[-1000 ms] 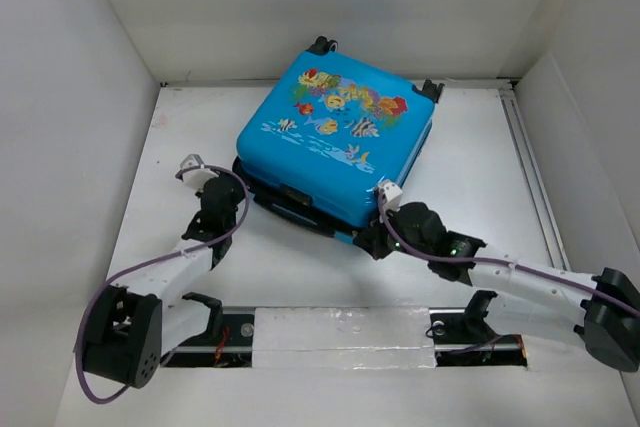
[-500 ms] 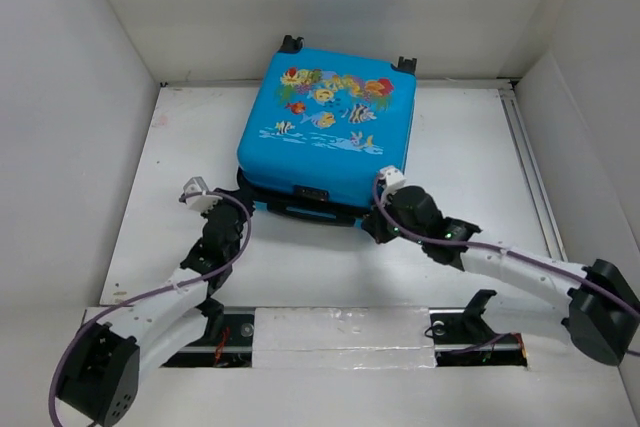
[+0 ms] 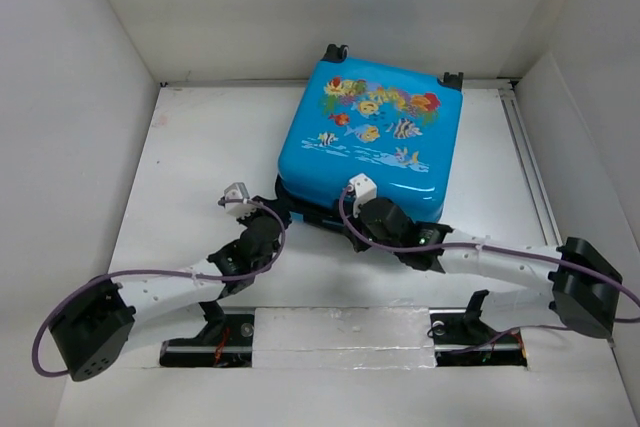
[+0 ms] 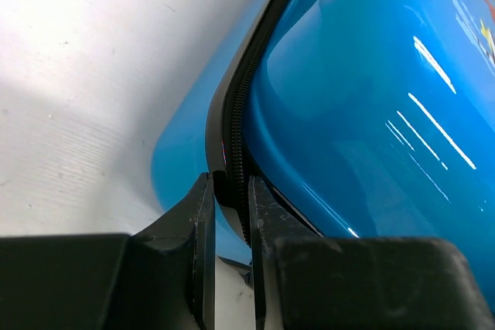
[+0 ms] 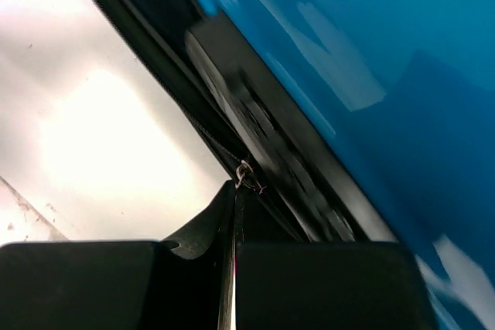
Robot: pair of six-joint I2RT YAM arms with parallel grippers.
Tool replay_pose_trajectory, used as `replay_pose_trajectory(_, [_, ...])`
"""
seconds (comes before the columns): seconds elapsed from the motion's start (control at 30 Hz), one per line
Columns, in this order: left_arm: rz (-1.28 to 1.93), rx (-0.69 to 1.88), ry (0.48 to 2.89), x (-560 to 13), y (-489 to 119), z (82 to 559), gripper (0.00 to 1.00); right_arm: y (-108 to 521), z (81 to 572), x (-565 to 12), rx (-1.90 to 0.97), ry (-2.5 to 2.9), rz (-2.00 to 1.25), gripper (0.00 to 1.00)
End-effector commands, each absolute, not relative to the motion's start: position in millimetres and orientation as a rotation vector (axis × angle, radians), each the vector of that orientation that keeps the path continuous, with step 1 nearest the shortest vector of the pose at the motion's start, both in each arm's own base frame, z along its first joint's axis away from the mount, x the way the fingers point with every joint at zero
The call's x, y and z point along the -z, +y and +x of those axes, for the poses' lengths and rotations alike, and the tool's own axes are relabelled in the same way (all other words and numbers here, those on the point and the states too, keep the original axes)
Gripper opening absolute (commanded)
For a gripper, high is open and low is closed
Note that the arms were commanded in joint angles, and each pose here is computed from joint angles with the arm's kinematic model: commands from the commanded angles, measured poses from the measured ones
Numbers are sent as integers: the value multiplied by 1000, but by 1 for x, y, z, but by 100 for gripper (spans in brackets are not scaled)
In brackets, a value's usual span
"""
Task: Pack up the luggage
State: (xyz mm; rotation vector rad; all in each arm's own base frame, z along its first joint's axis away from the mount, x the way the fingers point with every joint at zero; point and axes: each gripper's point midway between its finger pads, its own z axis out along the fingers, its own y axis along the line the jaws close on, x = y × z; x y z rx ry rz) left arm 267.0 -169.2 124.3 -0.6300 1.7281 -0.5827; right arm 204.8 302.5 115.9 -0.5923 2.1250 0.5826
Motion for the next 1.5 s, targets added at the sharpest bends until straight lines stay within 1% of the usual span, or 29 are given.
replay_pose_trajectory(0.0, [-327,1170,1965,-141,-288,194,0,366,183,-161,-910,1981,-708,0])
replay_pose_trajectory(0.13, [-324,1210,1951,-150,-296,187,0,399,174,-165,-1064,1887,-806,0])
replay_pose_trajectory(0.17, [-325,1210,1950,-150,-296,187,0,408,177,-174,-1080,1857,-815,0])
replay_pose_trajectory(0.23, [-325,1210,1950,-151,-295,186,0,419,176,-165,-1079,1872,-849,0])
replay_pose_trajectory(0.4, [-381,1125,1891,-158,-268,193,0,410,173,-172,-1076,1859,-853,0])
replay_pose_trajectory(0.43, [-373,1057,1913,-153,-260,194,8,405,172,-190,-1087,1815,-830,4])
replay_pose_trajectory(0.47, [-377,1003,1910,-154,-252,198,16,400,169,-195,-1091,1805,-827,12])
replay_pose_trajectory(0.5, [-428,936,1847,-166,-234,206,36,397,168,-200,-1094,1801,-825,19])
replay_pose_trajectory(0.53, [-420,851,1859,-164,-221,207,49,395,167,-206,-1088,1794,-832,35])
replay_pose_trajectory(0.57, [-437,803,1840,-165,-209,209,60,389,164,-201,-1057,1835,-861,41])
replay_pose_trajectory(0.63, [-506,764,1754,-188,-183,213,82,388,166,-216,-1039,1833,-866,51])
replay_pose_trajectory(0.67, [-503,745,1731,-194,-175,213,85,386,163,-223,-1044,1824,-880,55])
replay_pose_trajectory(0.73, [-553,746,1648,-215,-160,215,87,380,161,-229,-1036,1824,-890,57])
replay_pose_trajectory(0.8, [-595,739,1597,-225,-151,220,87,367,164,-252,-1017,1800,-847,55])
replay_pose_trajectory(0.83, [-591,716,1575,-233,-148,223,87,351,185,-258,-940,1801,-768,50])
replay_pose_trajectory(0.87, [-612,740,1520,-250,-148,229,87,339,196,-265,-905,1797,-716,30])
replay_pose_trajectory(0.93, [-601,712,1501,-263,-150,236,87,302,221,-283,-824,1782,-568,1])
replay_pose_trajectory(0.97, [-574,663,1506,-274,-155,245,87,267,254,-282,-716,1803,-421,0])
replay_pose_trajectory(1.03, [-568,613,1494,-287,-162,255,89,219,278,-296,-620,1779,-229,0])
replay_pose_trajectory(1.07, [-548,536,1519,-281,-168,269,90,173,302,-295,-487,1775,-65,0])
replay_pose_trajectory(1.1, [-522,527,1507,-306,-173,278,92,149,309,-297,-435,1758,17,0])
replay_pose_trajectory(1.17, [-474,490,1559,-303,-182,310,92,105,317,-300,-347,1719,179,0])
replay_pose_trajectory(1.2, [-470,489,1569,-304,-181,322,92,66,324,-294,-245,1703,298,0])
replay_pose_trajectory(1.23, [-496,533,1546,-314,-180,337,92,48,327,-288,-202,1701,356,0])
replay_pose_trajectory(1.33, [-552,576,1598,-288,-155,387,89,-6,331,-261,-85,1719,511,2])
replay_pose_trajectory(1.37, [-592,600,1601,-282,-148,397,89,-14,336,-248,-78,1739,543,6])
replay_pose_trajectory(1.4, [-572,652,1659,-265,-153,404,89,-21,341,-243,-77,1734,557,8])
replay_pose_trajectory(1.43, [-605,657,1657,-258,-136,413,89,-30,343,-225,-88,1765,584,10])
replay_pose_trajectory(1.47, [-605,688,1660,-249,-135,415,88,-34,346,-215,-93,1782,590,14])
